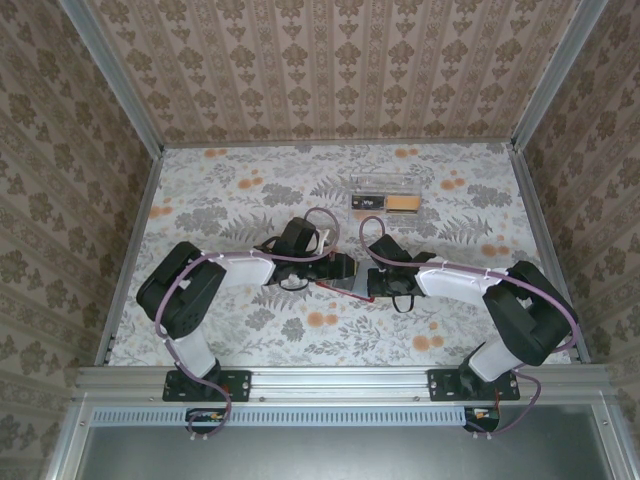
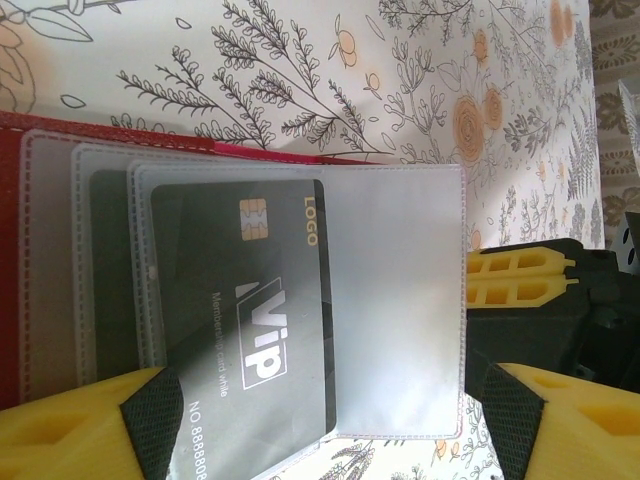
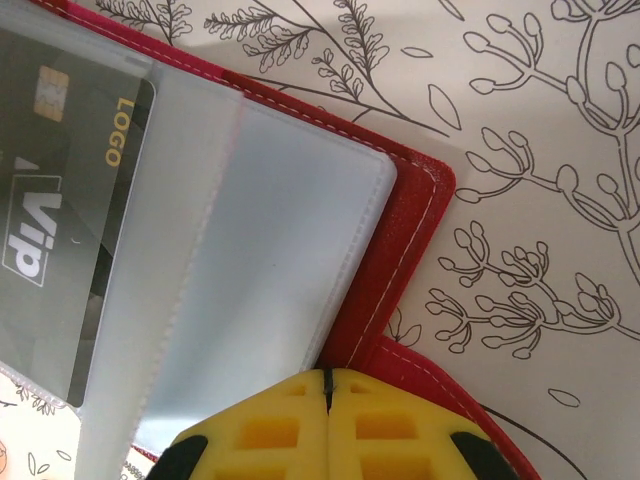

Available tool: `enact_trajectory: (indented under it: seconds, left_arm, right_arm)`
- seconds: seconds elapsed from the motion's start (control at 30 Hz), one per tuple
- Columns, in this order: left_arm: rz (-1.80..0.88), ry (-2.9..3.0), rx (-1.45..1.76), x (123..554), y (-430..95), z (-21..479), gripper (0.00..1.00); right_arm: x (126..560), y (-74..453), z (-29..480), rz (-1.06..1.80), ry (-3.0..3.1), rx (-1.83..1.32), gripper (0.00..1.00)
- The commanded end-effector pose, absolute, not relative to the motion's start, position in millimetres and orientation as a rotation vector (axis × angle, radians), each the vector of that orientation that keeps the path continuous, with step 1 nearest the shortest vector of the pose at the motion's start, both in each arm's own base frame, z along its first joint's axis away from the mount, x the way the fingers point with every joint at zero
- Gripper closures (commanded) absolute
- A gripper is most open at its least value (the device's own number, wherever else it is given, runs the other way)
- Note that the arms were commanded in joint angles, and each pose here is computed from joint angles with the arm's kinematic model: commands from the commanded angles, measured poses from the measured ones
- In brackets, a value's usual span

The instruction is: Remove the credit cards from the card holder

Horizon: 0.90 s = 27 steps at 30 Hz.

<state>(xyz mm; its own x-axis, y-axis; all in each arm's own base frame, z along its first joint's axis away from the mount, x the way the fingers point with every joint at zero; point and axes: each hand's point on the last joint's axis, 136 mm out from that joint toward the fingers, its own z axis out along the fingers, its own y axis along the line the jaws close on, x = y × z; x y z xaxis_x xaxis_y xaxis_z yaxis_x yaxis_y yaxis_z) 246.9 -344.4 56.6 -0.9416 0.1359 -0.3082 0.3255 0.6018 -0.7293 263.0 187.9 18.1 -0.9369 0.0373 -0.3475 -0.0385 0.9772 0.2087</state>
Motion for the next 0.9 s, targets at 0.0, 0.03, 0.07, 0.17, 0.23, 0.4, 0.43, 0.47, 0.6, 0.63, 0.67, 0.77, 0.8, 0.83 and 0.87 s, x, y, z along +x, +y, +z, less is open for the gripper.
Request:
enact_trajectory:
  seconds: [0.0, 0.03, 0.07, 0.17, 0.23, 0.4, 0.43, 0.47, 0.6, 0.63, 0.67, 0.77, 0.8, 0.83, 0.87]
  left_arm:
    - [-1.289, 2.620, 0.435, 236.9, -351.7, 58.2, 0.15]
    - [-1.281, 2.617, 0.433, 237.8, -350.1, 59.7, 0.15]
    - [-1.276, 2.612, 0.428, 239.4, -348.1, 61.6, 0.15]
    - [-1.263, 2.603, 0.404, 244.4, -341.1, 65.6, 0.15]
    - [-1.263, 2.599, 0.395, 246.8, -337.1, 68.1, 0.15]
    - [-1.259, 2.581, 0.377, 255.2, -329.8, 74.0, 0.18]
    - [-1.258, 2.578, 0.375, 256.6, -328.5, 75.1, 0.19]
    - [-1.260, 2.574, 0.374, 258.7, -327.9, 76.4, 0.20]
    - [-1.262, 2.576, 0.375, 260.3, -326.8, 75.3, 0.24]
    - [-1.262, 2.576, 0.370, 260.8, -326.1, 75.1, 0.26]
    - [-1.261, 2.577, 0.368, 261.4, -325.5, 74.2, 0.29]
    - [-1.267, 2.570, 0.371, 262.3, -326.1, 74.5, 0.32]
    - [-1.268, 2.569, 0.374, 262.9, -326.5, 74.4, 0.34]
    - [-1.272, 2.572, 0.375, 262.4, -327.1, 73.0, 0.36]
    - [-1.271, 2.575, 0.375, 262.9, -327.4, 71.5, 0.37]
  right_arm:
    - [252.6, 175.9, 1.7, 0.250, 2.811, 0.027, 0.92]
    - [254.4, 173.3, 6.3, 0.240, 2.796, 0.036, 0.90]
    - [255.2, 170.4, 11.2, 0.231, 2.782, 0.048, 0.88]
    - [259.9, 163.4, 32.3, 0.227, 2.709, 0.085, 0.78]
    - [262.6, 165.5, 50.0, 0.280, 2.651, 0.097, 0.74]
    - [270.0, 177.9, 84.8, 0.406, 2.560, 0.113, 0.73]
    - [271.3, 183.2, 90.6, 0.441, 2.548, 0.106, 0.73]
    - [272.6, 189.7, 95.7, 0.481, 2.538, 0.100, 0.73]
    - [278.6, 222.5, 108.6, 0.658, 2.523, 0.064, 0.75]
    - [279.9, 232.2, 108.0, 0.717, 2.526, 0.064, 0.76]
    - [281.9, 240.9, 106.5, 0.771, 2.527, 0.076, 0.76]
    - [286.7, 263.3, 94.2, 0.908, 2.544, 0.116, 0.76]
    - [287.5, 267.7, 90.5, 0.938, 2.550, 0.134, 0.77]
    - [288.5, 272.3, 86.6, 0.971, 2.551, 0.149, 0.77]
    - [289.1, 274.7, 81.4, 0.986, 2.560, 0.170, 0.77]
